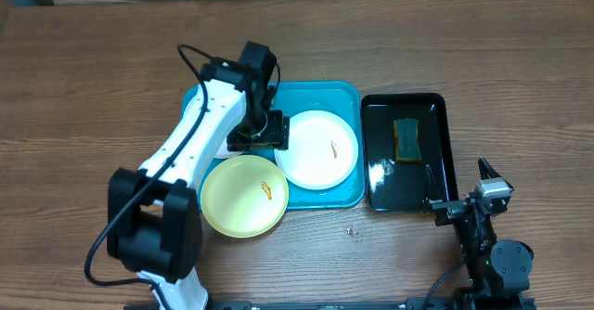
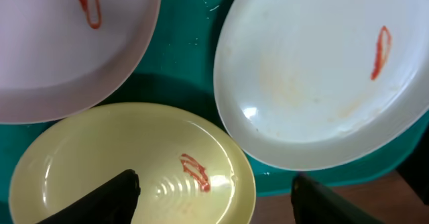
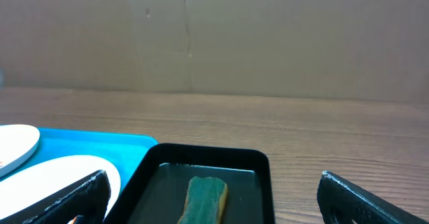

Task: Clean dirty plates on tray and stack at the side
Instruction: 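Reach the left gripper to the right white plate's rim and grasp it, then reach the right gripper into the black tray and grasp the sponge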

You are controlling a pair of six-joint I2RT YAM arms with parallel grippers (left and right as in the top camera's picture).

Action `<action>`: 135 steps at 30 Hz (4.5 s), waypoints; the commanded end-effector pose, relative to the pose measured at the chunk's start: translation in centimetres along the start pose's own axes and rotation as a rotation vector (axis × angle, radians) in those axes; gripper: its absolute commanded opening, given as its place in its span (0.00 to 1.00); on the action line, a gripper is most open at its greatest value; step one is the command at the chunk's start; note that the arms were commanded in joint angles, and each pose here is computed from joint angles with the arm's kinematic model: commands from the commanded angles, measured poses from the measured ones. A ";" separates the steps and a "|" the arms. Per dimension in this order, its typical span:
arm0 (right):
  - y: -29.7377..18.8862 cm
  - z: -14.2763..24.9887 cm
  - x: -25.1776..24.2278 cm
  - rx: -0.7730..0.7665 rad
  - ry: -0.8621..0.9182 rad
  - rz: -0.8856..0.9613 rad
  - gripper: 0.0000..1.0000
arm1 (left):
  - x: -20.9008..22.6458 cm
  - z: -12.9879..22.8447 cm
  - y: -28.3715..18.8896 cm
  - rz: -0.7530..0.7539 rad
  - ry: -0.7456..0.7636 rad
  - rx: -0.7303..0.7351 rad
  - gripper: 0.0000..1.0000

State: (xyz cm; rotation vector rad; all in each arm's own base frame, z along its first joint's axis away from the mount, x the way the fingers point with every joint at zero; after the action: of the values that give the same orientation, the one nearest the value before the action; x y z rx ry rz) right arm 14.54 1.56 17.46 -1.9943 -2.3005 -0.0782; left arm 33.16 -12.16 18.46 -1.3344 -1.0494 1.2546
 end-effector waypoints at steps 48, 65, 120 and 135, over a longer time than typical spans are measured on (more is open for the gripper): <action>0.0 0.2 -0.2 -0.008 0.002 0.012 1.00 | -1.5 -0.9 8.1 -0.043 0.068 -0.199 0.28; 0.9 -7.9 1.3 0.140 0.152 -0.066 1.00 | -0.9 -1.0 8.3 -0.091 0.008 -0.228 0.04; 21.8 3.0 0.9 1.514 0.159 0.230 0.61 | 0.9 -2.0 8.0 -0.069 -0.136 -0.262 0.40; 20.7 6.4 0.8 1.504 0.193 0.192 0.04 | 0.0 -1.6 8.1 -0.051 -0.074 -0.242 0.16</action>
State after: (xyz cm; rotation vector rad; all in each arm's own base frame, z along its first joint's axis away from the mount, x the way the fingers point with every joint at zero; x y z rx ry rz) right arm 34.90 5.73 10.30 -1.2147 -1.1881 1.0434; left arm 34.81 -13.23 11.01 -1.4394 -1.3564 1.2030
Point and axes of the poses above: each gripper's point midway between its finger pads, its own y axis out along the fingers, its own x axis along the line the jaws close on, z = x × y, the point moved 10 cm from there along -y, back along the fingers, and after that the axes turned 5 degrees about y, right-handed, at the moved point
